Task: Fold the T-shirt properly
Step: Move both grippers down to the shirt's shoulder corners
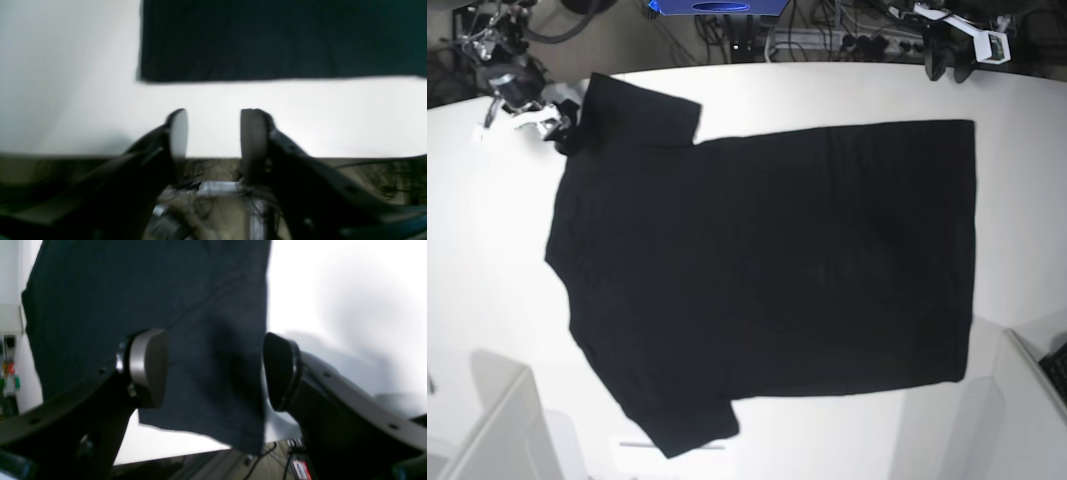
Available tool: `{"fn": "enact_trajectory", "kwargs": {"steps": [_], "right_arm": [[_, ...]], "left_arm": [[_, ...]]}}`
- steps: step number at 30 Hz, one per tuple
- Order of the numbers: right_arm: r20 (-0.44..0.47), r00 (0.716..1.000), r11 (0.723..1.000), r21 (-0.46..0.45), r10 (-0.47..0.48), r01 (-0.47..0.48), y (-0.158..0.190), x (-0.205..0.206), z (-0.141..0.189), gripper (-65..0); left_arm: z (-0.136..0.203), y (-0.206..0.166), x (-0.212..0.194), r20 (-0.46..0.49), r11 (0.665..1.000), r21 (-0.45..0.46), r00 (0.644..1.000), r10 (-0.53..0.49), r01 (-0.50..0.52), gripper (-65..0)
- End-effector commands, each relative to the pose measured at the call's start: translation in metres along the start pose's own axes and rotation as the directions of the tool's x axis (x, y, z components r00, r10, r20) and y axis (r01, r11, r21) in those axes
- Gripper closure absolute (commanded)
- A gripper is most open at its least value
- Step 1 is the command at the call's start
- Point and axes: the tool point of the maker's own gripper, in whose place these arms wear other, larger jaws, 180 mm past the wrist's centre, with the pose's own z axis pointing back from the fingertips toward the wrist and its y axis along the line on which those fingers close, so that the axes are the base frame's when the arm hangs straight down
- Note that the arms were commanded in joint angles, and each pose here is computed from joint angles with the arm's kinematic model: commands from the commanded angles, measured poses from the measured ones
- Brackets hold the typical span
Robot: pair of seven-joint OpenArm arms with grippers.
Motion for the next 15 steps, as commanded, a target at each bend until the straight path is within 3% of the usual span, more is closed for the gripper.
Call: {"fn": "enact_trajectory", "kwargs": {"steps": [1, 3, 11, 15], "right_arm": [[0.004, 1.000, 1.000, -0.006, -0.003, 0.003, -0.005, 0.001, 0.002, -40.4], [-0.017, 1.000, 0.999, -0.022, -0.026, 0.025, -0.014, -0.005, -0.001, -40.4], [-0.073, 0.994, 0.996, -0.059, -0.078, 0.074, -0.037, -0.021, -0.013, -40.2], [-0.115, 0.990, 0.996, -0.054, -0.077, 0.071, -0.035, -0.037, -0.013, -40.2]], "left_arm": [[0.002, -0.001, 0.010, 0.035, 0.999, -0.028, 0.999, 0.016, -0.015, -28.5], [0.003, 0.001, 0.012, 0.043, 0.997, -0.056, 0.998, 0.048, -0.045, -27.5], [-0.004, 0.033, 0.015, 0.079, 0.994, 0.018, 0.992, 0.103, -0.104, -26.8], [-0.006, 0.046, 0.010, 0.093, 0.979, 0.047, 0.977, 0.194, -0.198, -26.8]]}}
